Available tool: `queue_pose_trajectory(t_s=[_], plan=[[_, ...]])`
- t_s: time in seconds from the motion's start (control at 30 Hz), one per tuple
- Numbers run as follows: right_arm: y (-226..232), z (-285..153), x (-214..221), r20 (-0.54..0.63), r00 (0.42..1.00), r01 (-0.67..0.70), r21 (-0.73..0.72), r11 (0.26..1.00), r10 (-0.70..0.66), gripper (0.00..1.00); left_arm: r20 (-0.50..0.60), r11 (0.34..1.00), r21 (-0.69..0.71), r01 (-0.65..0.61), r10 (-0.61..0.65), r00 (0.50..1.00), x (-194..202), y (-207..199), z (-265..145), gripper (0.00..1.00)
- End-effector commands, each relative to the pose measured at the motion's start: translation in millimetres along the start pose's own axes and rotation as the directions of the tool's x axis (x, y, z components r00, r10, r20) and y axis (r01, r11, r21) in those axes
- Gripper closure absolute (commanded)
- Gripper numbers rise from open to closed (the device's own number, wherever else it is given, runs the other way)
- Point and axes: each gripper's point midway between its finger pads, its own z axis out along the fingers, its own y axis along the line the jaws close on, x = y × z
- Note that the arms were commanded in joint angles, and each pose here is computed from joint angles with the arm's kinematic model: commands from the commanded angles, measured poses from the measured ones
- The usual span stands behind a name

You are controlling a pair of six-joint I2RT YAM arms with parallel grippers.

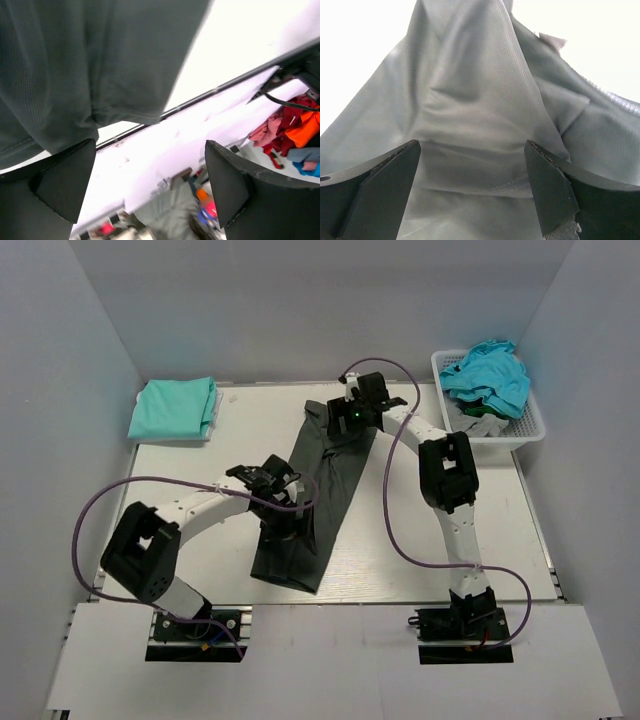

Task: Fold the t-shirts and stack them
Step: Rotate the tshirt 90 degrees

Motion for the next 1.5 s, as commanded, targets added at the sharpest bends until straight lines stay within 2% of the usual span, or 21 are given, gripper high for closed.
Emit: queue_pose_trajectory(t_s=[0.0,0.1,0.13,0.2,0.23,0.27,0.3,0.33,0.37,0.4,0.43,0.47,0.5,0.53,0.6,0.77,0.87,1.2,1.37,1.4,1.47], plan=[[22,-30,-59,0.132,0.986,0.112,-0.041,0.993,-0.105,0.1,0.119,0.986,0.036,-0.16,0.155,0.981,-12,-28,-35,0.0],[33,-52,-82,0.178,0.981,0.08,-0.007,0.997,-0.078,0.1,0.263,0.98,-0.047,-0.194,0.2,0.944,-32,-30,-61,0.0],[32,-55,-83,0.178,0.983,0.053,0.024,0.998,-0.056,0.1,0.337,0.981,-0.138,-0.138,0.177,0.925,-47,-16,-70,0.0],[41,-73,-91,0.182,0.983,0.0,0.067,0.998,-0.012,0.1,0.434,0.982,-0.189,-0.023,0.105,0.895,-61,-5,-87,0.0],[44,-79,-92,0.177,0.984,-0.023,0.083,0.996,0.008,0.1,0.495,0.963,-0.264,0.054,0.087,0.865,-71,10,-95,0.0],[43,-81,-88,0.166,0.985,-0.058,0.116,0.992,0.038,0.1,0.543,0.953,-0.273,0.133,0.038,0.839,-73,14,-107,0.0],[62,-87,-81,0.139,0.99,-0.05,0.116,0.992,0.034,0.1,0.571,0.939,-0.29,0.183,0.016,0.821,-75,20,-112,0.0],[68,-87,-57,0.077,0.996,-0.058,0.13,0.99,0.048,0.1,0.625,0.913,-0.324,0.249,0.008,0.781,-78,32,-122,0.0],[68,-93,-50,0.076,0.993,-0.102,0.205,0.973,0.089,0.1,0.671,0.893,-0.303,0.332,-0.047,0.74,-79,38,-132,0.0],[78,-91,-38,0.048,0.994,-0.102,0.217,0.971,0.094,0.1,0.72,0.867,-0.318,0.384,-0.043,0.693,-83,47,-142,0.0],[79,-91,-14,-0.025,0.993,-0.107,0.246,0.963,0.116,0.1,0.743,0.856,-0.314,0.41,-0.047,0.668,-83,51,-146,0.0],[80,-92,-7,-0.024,0.985,-0.159,0.292,0.943,0.173,0.1,0.765,0.85,-0.304,0.431,-0.052,0.642,-84,53,-151,0.0],[94,-89,4,-0.056,0.985,-0.141,0.293,0.946,0.165,0.1,0.793,0.848,-0.285,0.448,-0.054,0.606,-85,53,-160,0.0],[93,-92,22,-0.11,0.974,-0.151,0.334,0.93,0.197,0.1,0.803,0.845,-0.276,0.459,-0.06,0.593,-83,55,-162,0.0],[112,-84,40,-0.144,0.963,-0.164,0.354,0.921,0.226,0.1,0.823,0.856,-0.248,0.453,-0.06,0.565,-86,54,-164,0.0],[137,-71,81,-0.236,0.93,-0.175,0.392,0.903,0.282,0.1,0.835,0.849,-0.248,0.468,-0.058,0.548,-84,61,-163,0.0],[135,-64,99,-0.26,0.908,-0.193,0.434,0.88,0.327,0.1,0.814,0.843,-0.265,0.467,-0.063,0.577,-79,66,-154,0.0],[84,-46,154,-0.33,0.852,-0.174,0.552,0.816,0.406,0.1,0.79,0.838,-0.278,0.47,-0.08,0.608,-78,68,-142,0.0],[36,-37,143,-0.309,0.867,-0.165,0.563,0.81,0.391,0.1,0.767,0.842,-0.279,0.462,-0.093,0.635,-81,64,-133,0.0],[20,-30,126,-0.267,0.886,-0.189,0.537,0.822,0.378,0.1,0.765,0.84,-0.284,0.463,-0.093,0.638,-84,64,-130,0.0],[16,-21,112,-0.288,0.907,-0.156,0.45,0.879,0.308,0.1,0.733,0.847,-0.302,0.437,-0.086,0.674,-85,63,-120,0.0]])
